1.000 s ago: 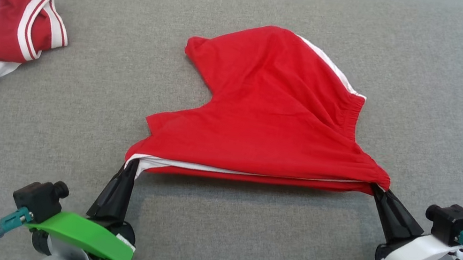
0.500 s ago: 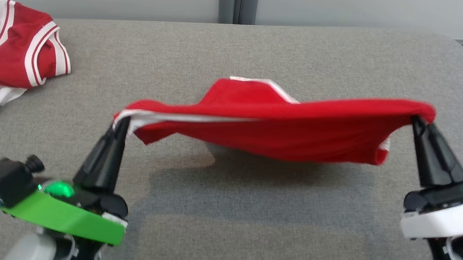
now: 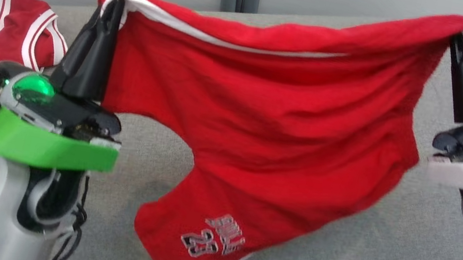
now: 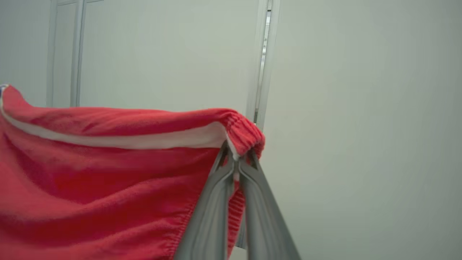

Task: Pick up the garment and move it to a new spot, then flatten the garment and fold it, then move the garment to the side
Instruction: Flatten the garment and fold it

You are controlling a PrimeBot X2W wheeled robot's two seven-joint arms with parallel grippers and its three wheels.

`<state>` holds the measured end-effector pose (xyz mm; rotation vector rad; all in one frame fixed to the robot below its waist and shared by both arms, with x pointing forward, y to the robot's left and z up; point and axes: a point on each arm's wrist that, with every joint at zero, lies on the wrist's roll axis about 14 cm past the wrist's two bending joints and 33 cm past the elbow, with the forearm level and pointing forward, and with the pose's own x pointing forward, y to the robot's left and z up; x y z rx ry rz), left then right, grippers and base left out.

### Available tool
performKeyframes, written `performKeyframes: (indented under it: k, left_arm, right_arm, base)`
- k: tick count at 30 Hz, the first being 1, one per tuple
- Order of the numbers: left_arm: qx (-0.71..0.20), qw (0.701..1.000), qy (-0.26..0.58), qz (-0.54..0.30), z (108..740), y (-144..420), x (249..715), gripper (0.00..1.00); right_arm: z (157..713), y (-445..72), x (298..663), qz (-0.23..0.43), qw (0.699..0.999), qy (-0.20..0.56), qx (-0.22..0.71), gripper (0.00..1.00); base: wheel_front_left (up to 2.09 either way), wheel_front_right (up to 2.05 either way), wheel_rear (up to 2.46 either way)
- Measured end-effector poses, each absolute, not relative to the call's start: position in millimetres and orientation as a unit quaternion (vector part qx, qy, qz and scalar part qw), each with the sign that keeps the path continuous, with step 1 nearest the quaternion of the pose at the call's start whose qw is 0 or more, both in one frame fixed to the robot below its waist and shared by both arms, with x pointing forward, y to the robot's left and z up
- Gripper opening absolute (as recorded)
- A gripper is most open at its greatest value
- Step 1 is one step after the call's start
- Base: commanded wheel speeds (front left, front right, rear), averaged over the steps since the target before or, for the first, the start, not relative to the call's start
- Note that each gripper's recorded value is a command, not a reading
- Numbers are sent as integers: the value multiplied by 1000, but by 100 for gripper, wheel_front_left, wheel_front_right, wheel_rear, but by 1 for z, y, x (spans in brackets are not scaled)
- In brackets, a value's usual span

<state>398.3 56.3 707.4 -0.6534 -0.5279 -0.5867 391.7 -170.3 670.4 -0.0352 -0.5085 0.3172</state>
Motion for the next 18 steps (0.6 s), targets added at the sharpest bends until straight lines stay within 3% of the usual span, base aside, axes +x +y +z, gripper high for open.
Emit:
performKeyframes:
  k: [5, 11, 15, 18]
  left_arm:
    - [-302, 898, -233, -221, 705, 80, 457, 0]
    - [-305, 853, -361, -223, 796, 98, 471, 0]
    - [-320, 860, -307, -252, 765, 75, 480, 0]
    - [-343, 888, -205, -226, 687, 71, 491, 0]
  right_arm:
    - [695, -154, 443, 176, 952, -246, -48, 0]
    - [790, -151, 470, 163, 911, -369, -87, 0]
    - [727, -159, 505, 158, 944, -277, -82, 0]
    - [637, -149, 517, 180, 968, -157, -77, 0]
  base:
    - [0, 0, 0]
    - [0, 0, 0]
    - [0, 0, 0]
    - [0, 0, 0]
